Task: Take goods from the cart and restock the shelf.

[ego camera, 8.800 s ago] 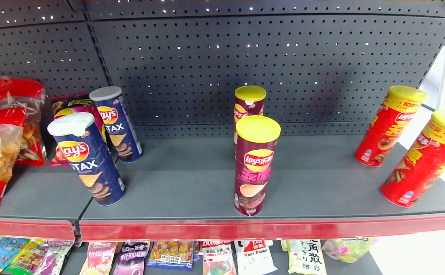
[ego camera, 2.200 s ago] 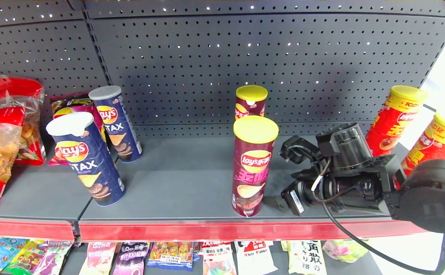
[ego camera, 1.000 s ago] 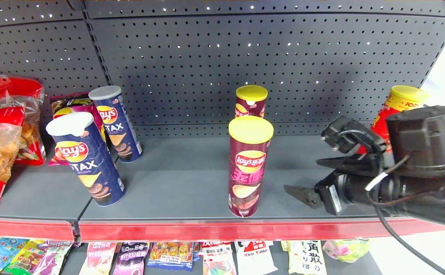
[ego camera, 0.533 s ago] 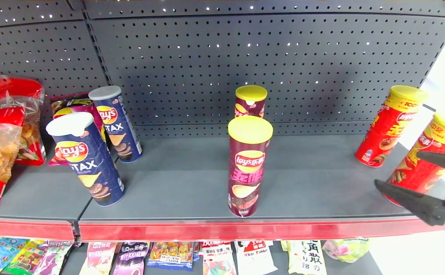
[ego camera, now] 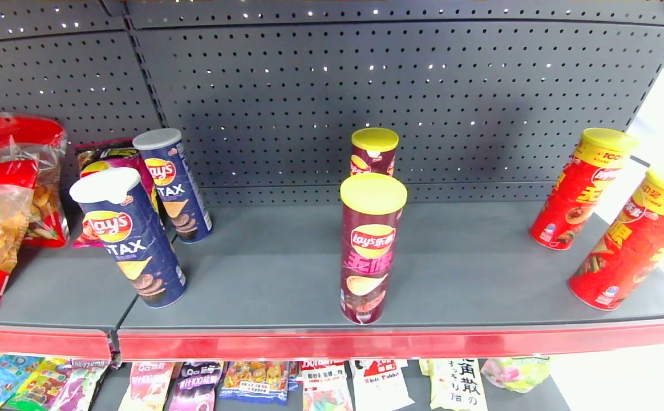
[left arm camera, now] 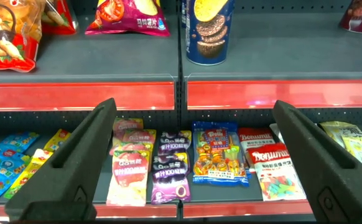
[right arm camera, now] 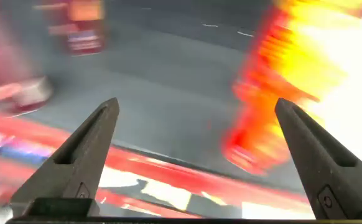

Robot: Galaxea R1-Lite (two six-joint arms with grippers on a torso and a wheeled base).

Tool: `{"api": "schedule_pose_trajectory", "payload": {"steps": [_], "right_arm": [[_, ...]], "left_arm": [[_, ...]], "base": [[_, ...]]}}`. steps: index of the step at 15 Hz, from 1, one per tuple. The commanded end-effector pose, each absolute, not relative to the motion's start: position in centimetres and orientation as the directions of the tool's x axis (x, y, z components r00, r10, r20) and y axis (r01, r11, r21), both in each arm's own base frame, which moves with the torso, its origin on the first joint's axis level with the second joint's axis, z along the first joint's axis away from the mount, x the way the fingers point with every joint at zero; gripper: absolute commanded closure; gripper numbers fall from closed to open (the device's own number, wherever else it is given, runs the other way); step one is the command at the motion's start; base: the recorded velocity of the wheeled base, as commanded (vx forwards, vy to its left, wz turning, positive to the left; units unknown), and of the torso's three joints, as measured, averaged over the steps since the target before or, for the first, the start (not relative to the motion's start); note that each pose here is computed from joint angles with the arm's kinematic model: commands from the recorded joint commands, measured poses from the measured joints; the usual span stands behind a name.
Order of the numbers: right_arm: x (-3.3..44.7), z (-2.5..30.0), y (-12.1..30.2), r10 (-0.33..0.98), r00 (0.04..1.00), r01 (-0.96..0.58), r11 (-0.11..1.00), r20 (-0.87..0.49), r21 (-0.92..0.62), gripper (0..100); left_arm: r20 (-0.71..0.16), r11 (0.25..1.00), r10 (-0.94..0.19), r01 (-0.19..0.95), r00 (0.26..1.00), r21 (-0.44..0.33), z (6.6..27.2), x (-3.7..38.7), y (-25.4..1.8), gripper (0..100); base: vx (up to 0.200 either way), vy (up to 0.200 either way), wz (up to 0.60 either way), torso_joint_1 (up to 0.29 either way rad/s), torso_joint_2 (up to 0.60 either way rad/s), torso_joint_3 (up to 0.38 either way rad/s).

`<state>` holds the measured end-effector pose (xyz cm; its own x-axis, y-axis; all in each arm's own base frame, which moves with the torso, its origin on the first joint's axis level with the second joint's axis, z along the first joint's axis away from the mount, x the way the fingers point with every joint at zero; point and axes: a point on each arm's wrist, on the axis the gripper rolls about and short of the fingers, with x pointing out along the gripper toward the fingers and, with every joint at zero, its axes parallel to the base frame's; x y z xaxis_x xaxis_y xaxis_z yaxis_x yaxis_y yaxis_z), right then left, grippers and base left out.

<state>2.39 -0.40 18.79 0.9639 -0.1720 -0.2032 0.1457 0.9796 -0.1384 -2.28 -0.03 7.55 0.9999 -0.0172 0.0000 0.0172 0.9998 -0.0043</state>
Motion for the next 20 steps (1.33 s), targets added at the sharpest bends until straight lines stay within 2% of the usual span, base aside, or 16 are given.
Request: {"api": "schedule_pose_trajectory", "payload": {"steps": [1,2,3,7,11,13,14,16,19,20], "right_arm": [[-0.2,16.6,-0.4,-0.283,0.942,0.258,0.955,-0.183,-0.148,0],[-0.5,15.4,-0.6,-0.418,0.878,0.383,0.906,-0.233,-0.182,0],[-0.9,14.7,-0.5,-0.439,0.870,0.404,0.896,-0.225,-0.184,0],[-2.9,10.2,-0.2,-0.359,0.924,0.329,0.921,-0.130,-0.207,0],[-2.2,8.9,-0.3,-0.347,0.928,0.329,0.934,-0.135,-0.139,0],[-2.1,8.6,-0.1,-0.257,0.957,0.249,0.966,-0.136,-0.070,0],[-1.8,8.5,0.1,-0.178,0.979,0.177,0.984,-0.095,-0.018,0],[-1.6,8.5,0.3,-0.064,0.996,0.064,0.998,-0.055,-0.014,0],[-1.2,8.6,0.3,-0.015,0.995,0.014,1.000,-0.098,-0.012,0],[-1.5,8.5,0.3,0.054,0.996,-0.055,0.998,-0.067,-0.011,0]], "left_arm": [[0.000,1.000,-0.017,0.017,1.000,-0.005,7.5,-2.3,0.0,0],[0.000,1.000,-0.017,0.017,1.000,-0.005,7.5,-2.3,0.0,0],[0.000,1.000,-0.017,0.017,1.000,-0.005,7.5,-2.3,0.0,0],[0.000,1.000,-0.017,0.017,1.000,-0.005,7.5,-2.3,0.0,0],[0.000,1.000,-0.017,0.017,1.000,-0.003,7.5,-2.3,0.0,0],[0.000,1.000,-0.017,0.017,1.000,-0.005,7.5,-2.3,0.0,0],[0.000,1.000,-0.017,0.017,1.000,-0.003,7.5,-2.3,0.0,0],[0.000,1.000,-0.017,0.017,1.000,-0.003,7.5,-2.3,0.0,0],[0.000,1.000,-0.017,0.017,1.000,-0.003,7.5,-2.3,0.0,0],[0.000,1.000,-0.017,0.017,1.000,-0.003,7.5,-2.3,0.0,0]], "base": [[0.000,0.000,0.00,0.000,0.00,0.000],[0.000,0.000,0.00,0.000,0.00,0.000],[0.000,0.000,0.00,0.000,0.00,0.000],[0.000,0.000,0.00,0.000,0.00,0.000],[0.000,0.000,0.00,0.000,0.00,0.000],[0.000,0.000,0.00,0.000,0.00,0.000],[0.000,0.000,0.00,0.000,0.00,0.000],[0.000,0.000,0.00,0.000,0.00,0.000],[0.000,0.000,0.00,0.000,0.00,0.000],[0.000,0.000,0.00,0.000,0.00,0.000]]}}
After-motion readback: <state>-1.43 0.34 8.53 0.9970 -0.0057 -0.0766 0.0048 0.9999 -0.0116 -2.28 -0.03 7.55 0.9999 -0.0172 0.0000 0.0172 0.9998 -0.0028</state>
